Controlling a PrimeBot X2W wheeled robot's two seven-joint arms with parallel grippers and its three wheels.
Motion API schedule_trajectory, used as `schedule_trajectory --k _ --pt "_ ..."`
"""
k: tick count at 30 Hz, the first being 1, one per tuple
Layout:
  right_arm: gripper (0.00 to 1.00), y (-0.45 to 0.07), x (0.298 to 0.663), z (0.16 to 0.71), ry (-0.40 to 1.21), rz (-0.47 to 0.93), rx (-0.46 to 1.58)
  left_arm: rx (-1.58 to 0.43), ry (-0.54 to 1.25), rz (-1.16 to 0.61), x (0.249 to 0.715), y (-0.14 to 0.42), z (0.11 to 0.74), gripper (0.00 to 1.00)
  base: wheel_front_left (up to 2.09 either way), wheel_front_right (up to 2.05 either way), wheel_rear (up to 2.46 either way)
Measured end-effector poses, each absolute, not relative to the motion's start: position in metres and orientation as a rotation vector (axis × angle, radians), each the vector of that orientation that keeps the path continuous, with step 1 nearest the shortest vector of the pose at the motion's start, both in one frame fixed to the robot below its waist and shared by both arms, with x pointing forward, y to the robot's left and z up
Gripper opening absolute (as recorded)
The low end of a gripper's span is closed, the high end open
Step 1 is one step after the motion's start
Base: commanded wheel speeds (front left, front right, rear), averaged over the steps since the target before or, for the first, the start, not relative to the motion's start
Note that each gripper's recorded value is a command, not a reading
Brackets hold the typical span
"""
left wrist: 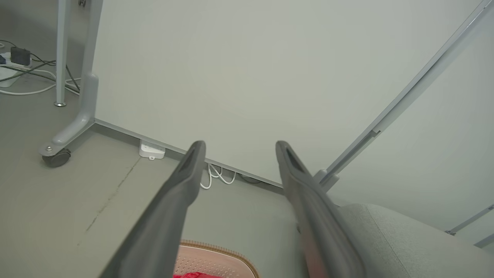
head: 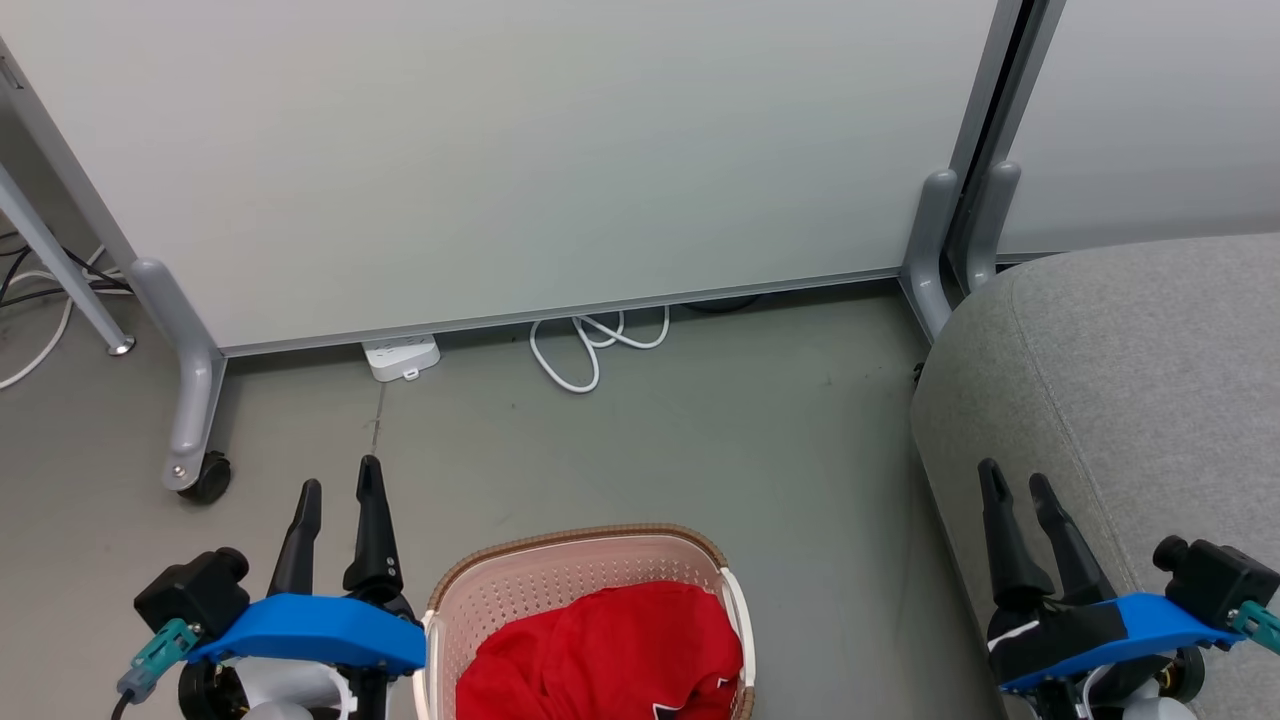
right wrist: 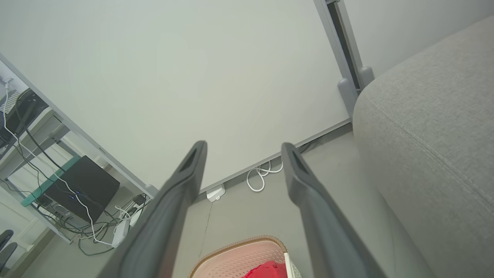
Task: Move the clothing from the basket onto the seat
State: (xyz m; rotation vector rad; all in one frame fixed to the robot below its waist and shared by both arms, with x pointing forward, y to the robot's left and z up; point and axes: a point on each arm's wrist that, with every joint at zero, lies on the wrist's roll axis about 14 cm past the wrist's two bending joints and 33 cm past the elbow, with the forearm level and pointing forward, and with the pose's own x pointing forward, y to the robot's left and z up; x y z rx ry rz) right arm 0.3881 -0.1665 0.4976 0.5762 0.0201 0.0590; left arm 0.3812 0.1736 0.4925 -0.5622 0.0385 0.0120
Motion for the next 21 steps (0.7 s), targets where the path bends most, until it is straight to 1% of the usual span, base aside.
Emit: schedule_trajectory --k 21 --pt "1.0 -0.152 0.389 0.493 0.018 0.122 0.343 -0.323 0.031 -0.021 0.38 0.168 0.488 1.0 0.0 0.0 0.0"
